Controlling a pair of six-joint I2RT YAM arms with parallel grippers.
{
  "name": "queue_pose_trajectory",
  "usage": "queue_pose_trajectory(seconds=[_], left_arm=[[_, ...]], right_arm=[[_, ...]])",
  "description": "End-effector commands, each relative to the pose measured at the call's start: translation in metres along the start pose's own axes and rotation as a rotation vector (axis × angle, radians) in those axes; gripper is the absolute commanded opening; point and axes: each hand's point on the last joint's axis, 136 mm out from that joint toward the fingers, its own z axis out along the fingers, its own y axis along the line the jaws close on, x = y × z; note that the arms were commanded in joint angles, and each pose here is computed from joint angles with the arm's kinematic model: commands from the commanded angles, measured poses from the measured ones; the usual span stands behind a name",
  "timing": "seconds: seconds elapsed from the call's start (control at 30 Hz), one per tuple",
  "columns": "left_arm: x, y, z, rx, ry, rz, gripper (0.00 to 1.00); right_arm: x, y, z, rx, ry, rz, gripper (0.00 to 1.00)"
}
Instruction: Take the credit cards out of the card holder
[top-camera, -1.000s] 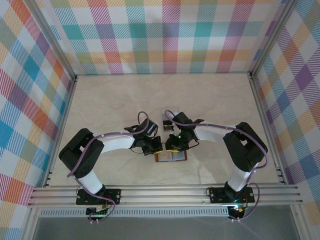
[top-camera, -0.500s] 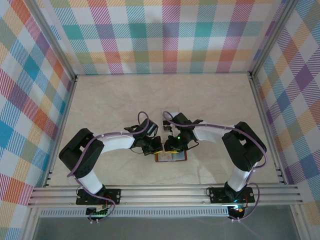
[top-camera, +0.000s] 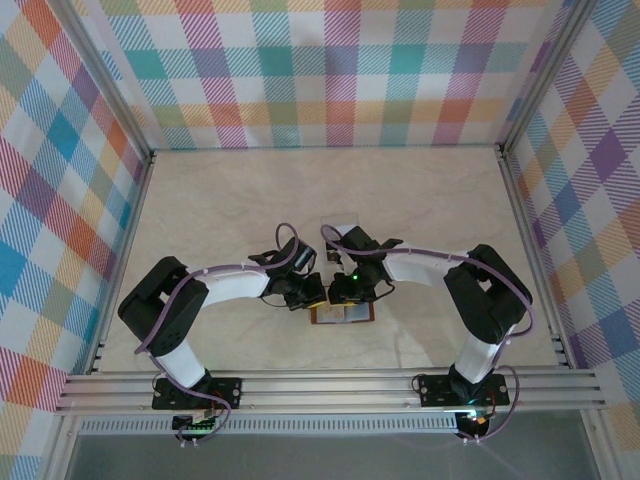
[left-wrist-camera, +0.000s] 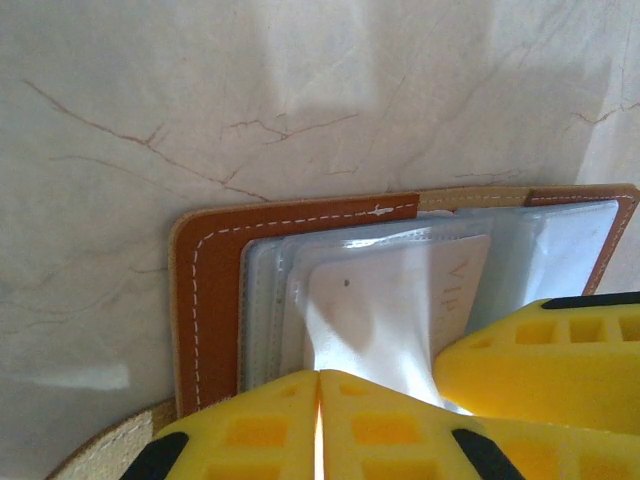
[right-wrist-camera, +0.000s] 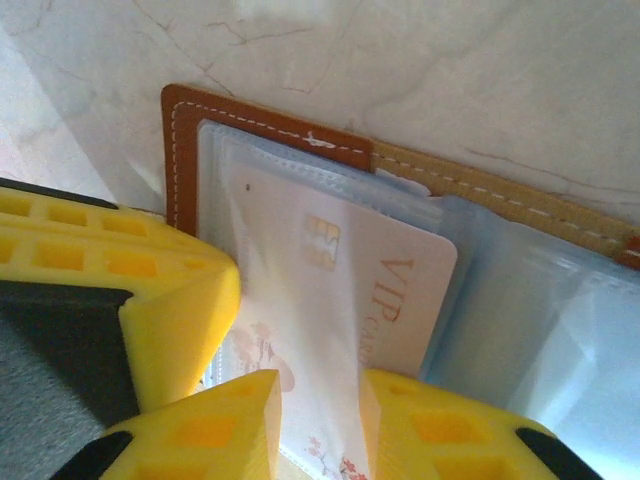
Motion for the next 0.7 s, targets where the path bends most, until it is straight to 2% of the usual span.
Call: queue_pose_trajectory(seconds=[0.0, 0.17, 0.4, 0.67], left_arm=[[0.009, 0.021, 0.005, -0.079, 0.021, -0.004, 0.10], [0.010, 0.023, 0.007, -0.084, 0.025, -0.003, 0.10], [0.010, 0.024, 0.009, -0.091, 0.029, -0.003, 0.06], [0.010, 0.028, 0.010, -0.109, 0.037, -0.001, 0.04]], right_arm=[[0.005, -0.016, -0.010, 0.096, -0.004, 0.009, 0.29], [0.002, -0.013, -0.017, 0.096, -0.028, 0.004, 0.29], [0.000, 0.007, -0.026, -0.007, -0.063, 0.000, 0.30], [0.003, -0.009, -0.024, 0.058, -0.062, 0.036, 0.28]])
